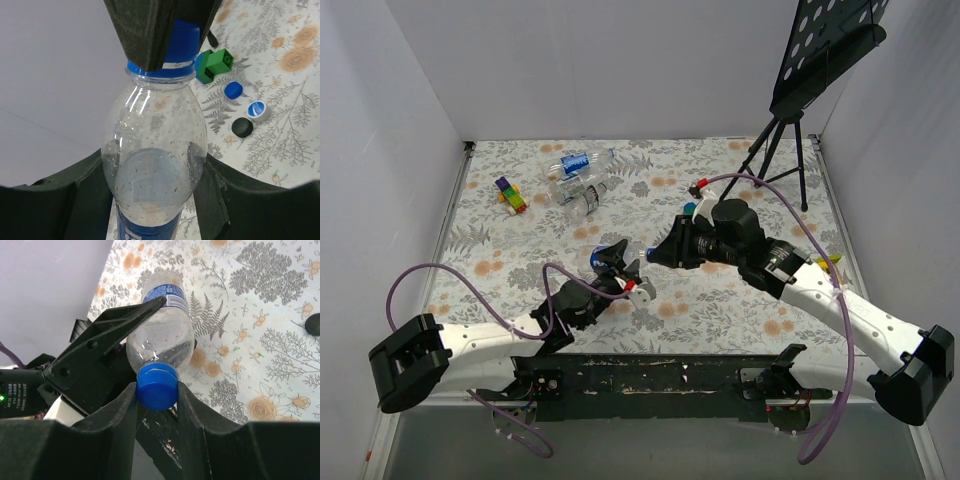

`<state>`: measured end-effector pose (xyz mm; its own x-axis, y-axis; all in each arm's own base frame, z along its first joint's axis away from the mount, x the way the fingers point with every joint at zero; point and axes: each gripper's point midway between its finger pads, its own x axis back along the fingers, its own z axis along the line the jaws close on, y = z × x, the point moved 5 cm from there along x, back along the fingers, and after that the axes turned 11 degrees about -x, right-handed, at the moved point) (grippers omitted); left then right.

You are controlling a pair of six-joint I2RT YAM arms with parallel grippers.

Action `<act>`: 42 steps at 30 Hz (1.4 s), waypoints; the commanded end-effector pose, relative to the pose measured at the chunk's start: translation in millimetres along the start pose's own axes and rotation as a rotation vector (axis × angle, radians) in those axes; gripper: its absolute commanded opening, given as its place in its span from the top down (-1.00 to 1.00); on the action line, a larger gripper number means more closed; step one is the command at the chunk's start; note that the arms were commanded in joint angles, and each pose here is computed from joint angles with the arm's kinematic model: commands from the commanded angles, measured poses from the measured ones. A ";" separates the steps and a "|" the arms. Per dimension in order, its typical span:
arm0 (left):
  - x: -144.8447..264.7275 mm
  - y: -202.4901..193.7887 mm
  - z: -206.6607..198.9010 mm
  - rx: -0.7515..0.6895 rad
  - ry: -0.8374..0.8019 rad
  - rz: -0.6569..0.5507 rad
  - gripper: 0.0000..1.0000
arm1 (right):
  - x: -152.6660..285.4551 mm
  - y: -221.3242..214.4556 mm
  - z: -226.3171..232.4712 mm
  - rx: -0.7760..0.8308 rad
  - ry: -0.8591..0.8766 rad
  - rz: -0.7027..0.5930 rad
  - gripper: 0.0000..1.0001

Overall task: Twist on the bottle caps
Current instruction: Screw the bottle cap onto the plastic bottle.

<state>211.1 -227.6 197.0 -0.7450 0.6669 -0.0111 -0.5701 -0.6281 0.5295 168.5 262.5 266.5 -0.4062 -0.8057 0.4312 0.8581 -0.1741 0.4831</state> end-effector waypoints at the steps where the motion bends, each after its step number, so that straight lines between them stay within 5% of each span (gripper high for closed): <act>1: 1.8 4.4 48.5 0.071 0.198 0.051 1.00 | 10.9 6.8 16.1 -0.022 0.041 -0.050 0.68; 6: -12.3 10.0 35.3 0.253 -0.064 -0.031 1.00 | 40.8 34.7 37.3 0.291 0.041 -0.123 -0.18; 11: -19.6 21.9 23.4 0.384 -0.370 -0.139 0.96 | 80.1 60.0 54.8 0.672 0.033 -0.207 -0.49; 16: -10.3 43.8 13.1 0.473 -0.638 -0.281 0.97 | 98.5 49.5 56.6 1.086 0.139 -0.114 -0.51; 22: 0.0 60.6 10.5 0.498 -0.778 -0.407 0.96 | 104.2 29.7 51.5 1.337 0.268 0.005 -0.48; 27: 8.7 68.5 5.0 0.524 -0.870 -0.456 0.95 | 99.2 16.6 49.8 1.396 0.368 0.135 -0.42; 42: 8.8 67.6 2.9 0.516 -0.878 -0.462 0.96 | 79.7 9.5 55.0 1.421 0.480 0.238 -0.26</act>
<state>166.1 -261.3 219.3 0.1053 0.9684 0.2262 -0.3283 -0.1809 0.9271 131.9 222.3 334.2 0.0323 -0.8733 0.4860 -0.1804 0.4732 0.8623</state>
